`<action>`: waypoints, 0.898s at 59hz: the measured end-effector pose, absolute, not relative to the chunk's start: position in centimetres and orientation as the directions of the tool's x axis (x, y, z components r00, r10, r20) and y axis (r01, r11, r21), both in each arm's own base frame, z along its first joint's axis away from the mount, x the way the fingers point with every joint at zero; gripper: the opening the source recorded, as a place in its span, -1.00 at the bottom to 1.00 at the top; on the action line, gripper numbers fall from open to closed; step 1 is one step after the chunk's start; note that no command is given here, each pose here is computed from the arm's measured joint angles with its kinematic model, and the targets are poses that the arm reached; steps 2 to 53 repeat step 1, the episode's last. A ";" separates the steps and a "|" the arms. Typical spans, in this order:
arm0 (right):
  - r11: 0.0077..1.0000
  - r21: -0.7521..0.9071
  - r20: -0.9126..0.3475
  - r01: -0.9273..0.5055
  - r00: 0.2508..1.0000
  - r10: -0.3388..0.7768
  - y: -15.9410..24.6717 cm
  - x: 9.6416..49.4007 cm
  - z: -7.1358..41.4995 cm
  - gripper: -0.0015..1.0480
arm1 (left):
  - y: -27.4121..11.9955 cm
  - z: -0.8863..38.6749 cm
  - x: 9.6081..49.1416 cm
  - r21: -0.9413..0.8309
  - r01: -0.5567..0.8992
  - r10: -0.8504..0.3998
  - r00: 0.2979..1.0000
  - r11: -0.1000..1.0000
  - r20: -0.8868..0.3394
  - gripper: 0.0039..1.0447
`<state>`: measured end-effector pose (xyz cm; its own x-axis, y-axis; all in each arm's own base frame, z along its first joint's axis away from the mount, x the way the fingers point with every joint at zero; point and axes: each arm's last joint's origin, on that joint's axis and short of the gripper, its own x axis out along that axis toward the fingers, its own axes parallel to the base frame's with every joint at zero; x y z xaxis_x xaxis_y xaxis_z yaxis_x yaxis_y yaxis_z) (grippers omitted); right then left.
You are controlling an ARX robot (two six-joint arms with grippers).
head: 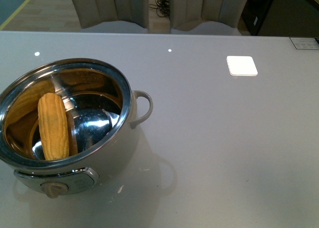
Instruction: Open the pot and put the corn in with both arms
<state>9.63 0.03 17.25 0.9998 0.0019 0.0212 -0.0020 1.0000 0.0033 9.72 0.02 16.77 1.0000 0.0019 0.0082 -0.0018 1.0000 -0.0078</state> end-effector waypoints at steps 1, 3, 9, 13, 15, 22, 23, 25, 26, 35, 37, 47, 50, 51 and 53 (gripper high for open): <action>1.000 0.003 0.021 -0.002 1.000 0.002 0.0 9.6 17.3 0.83 | 0.0 16.8 9.7 -0.008 -0.002 0.002 1.000 1.000 0.008 0.87; 1.000 0.003 0.021 -0.002 1.000 0.002 0.0 9.6 17.3 0.83 | 0.0 16.8 9.7 -0.008 -0.002 0.002 1.000 1.000 0.008 0.87; 1.000 0.003 0.021 -0.002 1.000 0.002 0.0 9.6 17.3 0.83 | 0.0 16.8 9.7 -0.008 -0.002 0.002 1.000 1.000 0.008 0.87; 1.000 0.003 0.021 -0.002 1.000 0.002 0.0 9.6 17.3 0.83 | 0.0 16.8 9.7 -0.008 -0.002 0.002 1.000 1.000 0.008 0.87; 1.000 0.003 0.021 -0.002 1.000 0.002 0.0 9.6 17.3 0.83 | 0.0 16.8 9.7 -0.008 -0.002 0.002 1.000 1.000 0.008 0.87; 1.000 0.003 0.021 -0.002 1.000 0.002 0.0 9.6 17.3 0.83 | 0.0 16.8 9.7 -0.008 -0.002 0.002 1.000 1.000 0.008 0.87; 1.000 0.003 0.021 -0.002 1.000 0.002 0.0 9.6 17.3 0.83 | 0.0 16.8 9.7 -0.008 -0.002 0.002 1.000 1.000 0.008 0.87; 1.000 0.003 0.021 -0.002 1.000 0.002 0.0 9.6 17.3 0.83 | 0.0 16.8 9.7 -0.008 -0.002 0.002 1.000 1.000 0.008 0.87; 1.000 0.003 0.021 -0.002 1.000 0.002 0.0 9.6 17.3 0.83 | 0.0 16.8 9.7 -0.008 -0.002 0.002 1.000 1.000 0.008 0.87; 1.000 0.003 0.021 -0.002 1.000 0.002 0.0 9.6 17.3 0.83 | 0.0 16.8 9.7 -0.008 -0.002 0.002 1.000 1.000 0.008 0.87; 1.000 0.003 0.021 -0.002 1.000 0.002 0.0 9.6 17.3 0.83 | 0.0 16.8 9.7 -0.008 -0.002 0.002 1.000 1.000 0.008 0.87; 1.000 0.003 0.021 -0.002 1.000 0.002 0.0 9.6 17.3 0.83 | 0.0 16.8 9.7 -0.008 -0.002 0.002 1.000 1.000 0.008 0.87; 1.000 0.003 0.021 -0.002 1.000 0.002 0.0 9.6 17.3 0.83 | 0.0 16.8 9.7 -0.008 -0.002 0.002 1.000 1.000 0.008 0.87; 1.000 0.003 0.021 -0.002 1.000 0.002 0.0 9.6 17.3 0.83 | 0.0 16.8 9.7 -0.008 -0.002 0.002 1.000 1.000 0.008 0.87; 1.000 0.003 0.021 -0.002 1.000 0.002 0.0 9.6 17.3 0.83 | 0.0 16.8 9.7 -0.008 -0.002 0.002 1.000 1.000 0.008 0.87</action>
